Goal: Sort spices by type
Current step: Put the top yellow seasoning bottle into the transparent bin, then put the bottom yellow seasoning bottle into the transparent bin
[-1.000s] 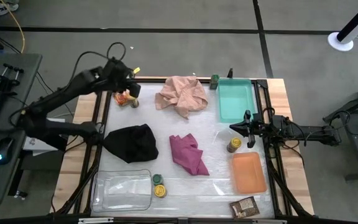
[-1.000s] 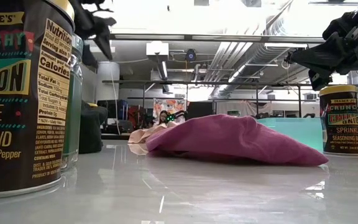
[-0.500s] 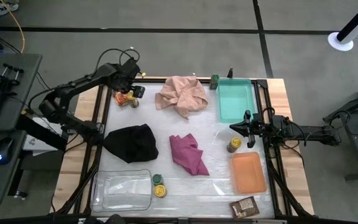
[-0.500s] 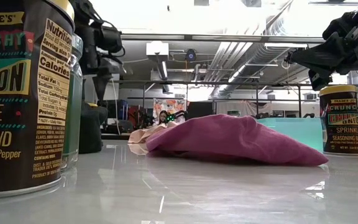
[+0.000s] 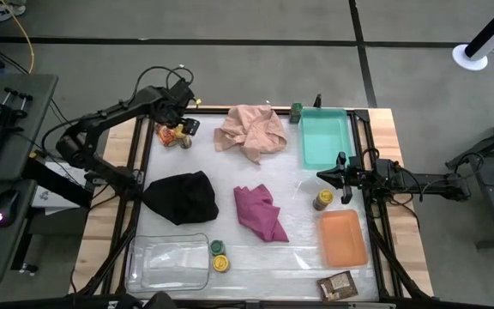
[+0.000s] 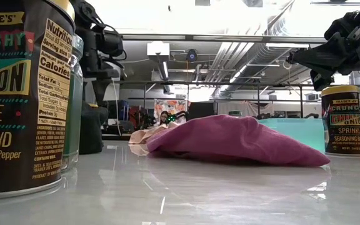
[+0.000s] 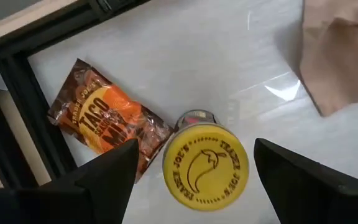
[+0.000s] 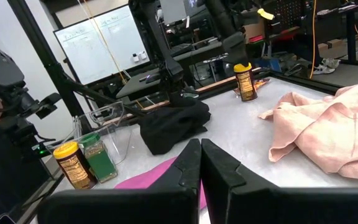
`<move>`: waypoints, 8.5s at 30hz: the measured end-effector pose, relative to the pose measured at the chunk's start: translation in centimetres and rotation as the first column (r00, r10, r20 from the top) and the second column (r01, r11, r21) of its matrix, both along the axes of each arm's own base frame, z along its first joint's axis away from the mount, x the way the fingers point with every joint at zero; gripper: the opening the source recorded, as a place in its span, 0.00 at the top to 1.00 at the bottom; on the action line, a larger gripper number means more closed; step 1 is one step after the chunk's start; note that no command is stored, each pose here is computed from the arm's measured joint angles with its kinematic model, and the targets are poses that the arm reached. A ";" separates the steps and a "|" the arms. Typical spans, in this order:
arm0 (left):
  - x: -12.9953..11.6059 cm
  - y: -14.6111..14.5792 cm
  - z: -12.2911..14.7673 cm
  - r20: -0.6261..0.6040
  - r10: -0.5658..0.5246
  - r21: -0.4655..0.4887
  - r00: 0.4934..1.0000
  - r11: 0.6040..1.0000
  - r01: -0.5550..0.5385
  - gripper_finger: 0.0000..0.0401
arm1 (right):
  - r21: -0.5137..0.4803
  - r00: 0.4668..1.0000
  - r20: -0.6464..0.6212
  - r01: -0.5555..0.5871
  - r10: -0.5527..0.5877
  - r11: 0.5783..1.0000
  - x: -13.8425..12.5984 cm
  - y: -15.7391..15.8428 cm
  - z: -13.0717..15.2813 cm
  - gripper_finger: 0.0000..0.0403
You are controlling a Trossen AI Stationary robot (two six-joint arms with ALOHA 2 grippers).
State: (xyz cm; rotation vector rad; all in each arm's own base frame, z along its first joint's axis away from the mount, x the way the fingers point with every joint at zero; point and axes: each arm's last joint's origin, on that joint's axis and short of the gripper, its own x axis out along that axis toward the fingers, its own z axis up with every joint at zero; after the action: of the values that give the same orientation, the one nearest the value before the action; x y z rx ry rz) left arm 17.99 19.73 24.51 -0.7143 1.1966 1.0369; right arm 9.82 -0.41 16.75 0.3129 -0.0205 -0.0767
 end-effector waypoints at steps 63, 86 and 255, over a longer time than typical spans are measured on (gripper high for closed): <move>-6.1 -38.9 4.4 0.105 -0.990 -0.173 0.099 0.079 0.982 0.53 | 0.000 1.000 0.001 0.000 0.000 1.000 0.0 0.0 0.0 1.00; -6.2 -43.0 -0.6 -0.135 -0.989 -0.192 -0.054 -0.027 0.981 0.41 | 0.000 1.000 0.000 0.000 0.000 1.000 0.0 0.0 0.0 1.00; 18.1 -42.0 1.3 0.055 -0.778 -0.258 0.626 0.594 0.762 0.18 | 0.000 1.000 0.000 0.000 0.000 1.000 0.0 0.0 0.0 1.00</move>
State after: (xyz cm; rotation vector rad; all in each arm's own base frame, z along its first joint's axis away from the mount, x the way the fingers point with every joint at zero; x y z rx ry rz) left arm 36.12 -22.26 25.79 -0.2707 1.5149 0.1545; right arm 9.82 -0.41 16.75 0.3129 -0.0208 -0.0766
